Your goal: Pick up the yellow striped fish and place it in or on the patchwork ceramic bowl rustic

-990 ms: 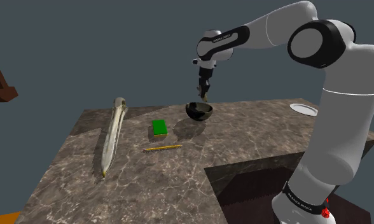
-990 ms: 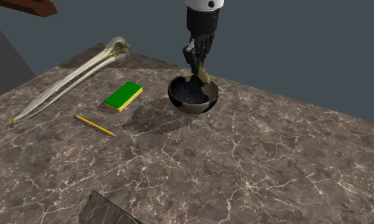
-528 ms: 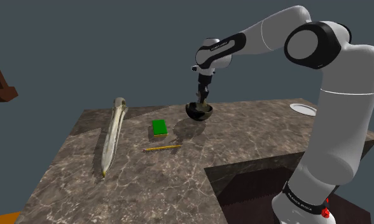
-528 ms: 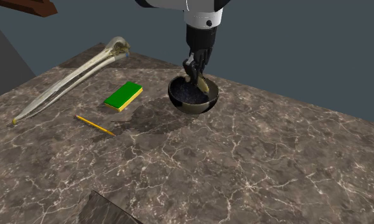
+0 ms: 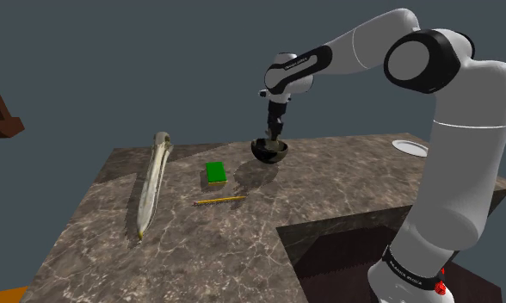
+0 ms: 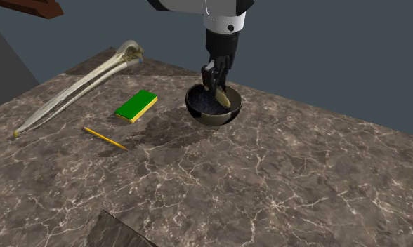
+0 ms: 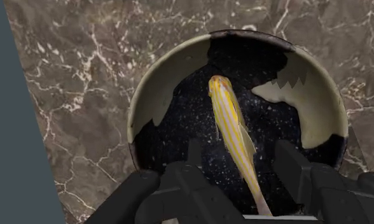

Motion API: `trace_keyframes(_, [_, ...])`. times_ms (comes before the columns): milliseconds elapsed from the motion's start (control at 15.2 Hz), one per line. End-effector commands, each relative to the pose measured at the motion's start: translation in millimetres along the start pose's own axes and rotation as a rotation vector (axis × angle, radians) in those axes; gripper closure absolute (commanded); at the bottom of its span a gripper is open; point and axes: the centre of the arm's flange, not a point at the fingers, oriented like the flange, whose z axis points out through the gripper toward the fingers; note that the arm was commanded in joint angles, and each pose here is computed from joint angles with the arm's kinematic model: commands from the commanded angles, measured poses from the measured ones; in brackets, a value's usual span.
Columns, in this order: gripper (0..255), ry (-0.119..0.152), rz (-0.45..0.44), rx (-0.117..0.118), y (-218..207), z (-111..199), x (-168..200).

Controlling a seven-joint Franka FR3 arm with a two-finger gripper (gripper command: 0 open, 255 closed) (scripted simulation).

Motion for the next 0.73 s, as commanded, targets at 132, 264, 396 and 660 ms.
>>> trace_keyframes(132, [0,0.0,0.0,0.0,0.0,0.0,0.0])
trace_keyframes(264, [0,0.0,0.0,0.0,0.0,0.0,0.0])
trace_keyframes(396, [0,0.0,0.0,0.0,0.0,-26.4,0.0])
trace_keyframes(660, [0,0.0,0.0,0.0,0.0,-50.0,0.0])
